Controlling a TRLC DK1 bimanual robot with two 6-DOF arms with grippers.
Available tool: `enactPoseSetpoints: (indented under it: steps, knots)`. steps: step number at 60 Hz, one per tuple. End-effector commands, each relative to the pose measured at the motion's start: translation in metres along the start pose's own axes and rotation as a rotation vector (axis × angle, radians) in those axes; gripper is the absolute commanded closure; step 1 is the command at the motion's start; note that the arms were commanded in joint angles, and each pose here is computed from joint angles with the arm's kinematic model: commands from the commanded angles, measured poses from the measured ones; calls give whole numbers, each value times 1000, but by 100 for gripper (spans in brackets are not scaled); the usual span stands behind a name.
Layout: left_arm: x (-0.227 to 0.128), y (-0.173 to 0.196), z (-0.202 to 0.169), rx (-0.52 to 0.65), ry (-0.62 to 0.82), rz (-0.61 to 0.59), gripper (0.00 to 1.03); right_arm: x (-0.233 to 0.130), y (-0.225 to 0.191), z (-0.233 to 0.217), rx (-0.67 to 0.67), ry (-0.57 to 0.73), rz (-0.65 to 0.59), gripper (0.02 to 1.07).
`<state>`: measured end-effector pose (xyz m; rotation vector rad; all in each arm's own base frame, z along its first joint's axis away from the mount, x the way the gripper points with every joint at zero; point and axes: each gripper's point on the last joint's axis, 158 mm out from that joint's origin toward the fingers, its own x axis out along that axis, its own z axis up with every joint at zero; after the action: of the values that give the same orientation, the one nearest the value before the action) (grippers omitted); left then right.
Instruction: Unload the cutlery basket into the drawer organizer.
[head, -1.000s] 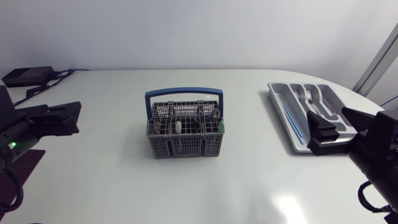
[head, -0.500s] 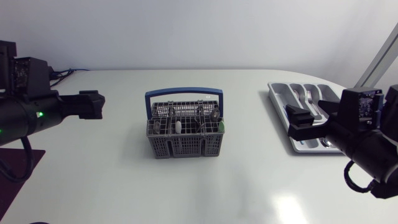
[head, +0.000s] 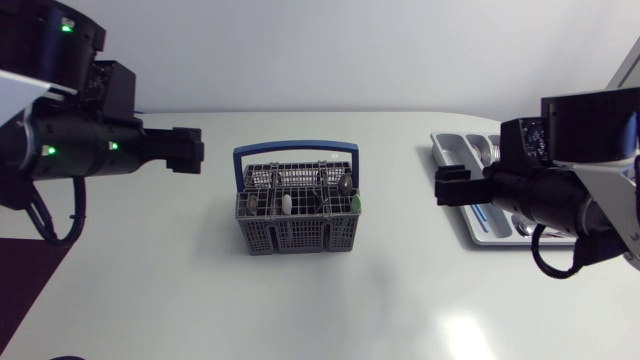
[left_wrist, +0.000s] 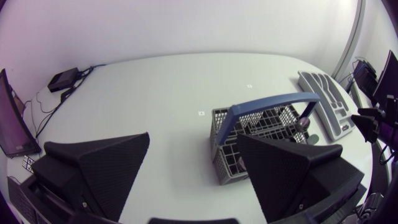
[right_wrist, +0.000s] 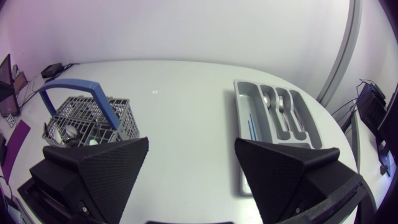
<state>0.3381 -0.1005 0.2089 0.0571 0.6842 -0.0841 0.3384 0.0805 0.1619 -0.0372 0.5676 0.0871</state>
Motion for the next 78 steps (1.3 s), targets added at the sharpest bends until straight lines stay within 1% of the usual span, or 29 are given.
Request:
enactPoseSetpoints:
  steps: [1, 7, 16, 23, 31, 38, 42, 50, 56, 64, 67, 71, 74, 78]
  knots:
    - [6, -13, 2, 40, 37, -13, 4, 4, 8, 2, 20, 30, 5, 7]
    - [12, -20, 0, 51, 73, -28, 4, 7, 20, 3, 3, 58, 34, 7]
    - [15, -31, 3, 53, 87, -50, 4, 5, 37, 4, -36, 118, 68, 7]
    - [16, -37, 3, 56, 122, -54, 4, 4, 49, 11, -41, 136, 100, 7]
    - [20, -46, 1, 46, 180, -57, 4, 5, 59, 10, -16, 195, 131, 7]
    - [27, -55, -7, 23, 264, -68, 4, 10, 60, 8, 2, 223, 121, 7]
    - [28, -59, -6, 14, 282, -69, 4, 10, 61, 9, 4, 229, 121, 7]
    - [30, -66, -5, -26, 312, -60, 4, 11, 62, 9, 3, 243, 122, 7]
    - [33, -71, -16, -72, 387, -29, 5, 14, 62, 5, 7, 269, 112, 7]
    - [37, -75, -22, -133, 441, 9, 5, 16, 62, -1, 14, 292, 107, 7]
    - [38, -77, -23, -158, 445, 19, 8, 17, 61, -4, 19, 302, 102, 7]
    - [40, -79, -23, -192, 445, 36, 8, 18, 61, -6, 22, 310, 99, 7]
    - [41, -82, -22, -209, 441, 50, 10, 18, 61, -8, 21, 313, 98, 7]
    - [42, -84, -23, -237, 458, 74, 11, 18, 62, -10, 21, 318, 101, 7]
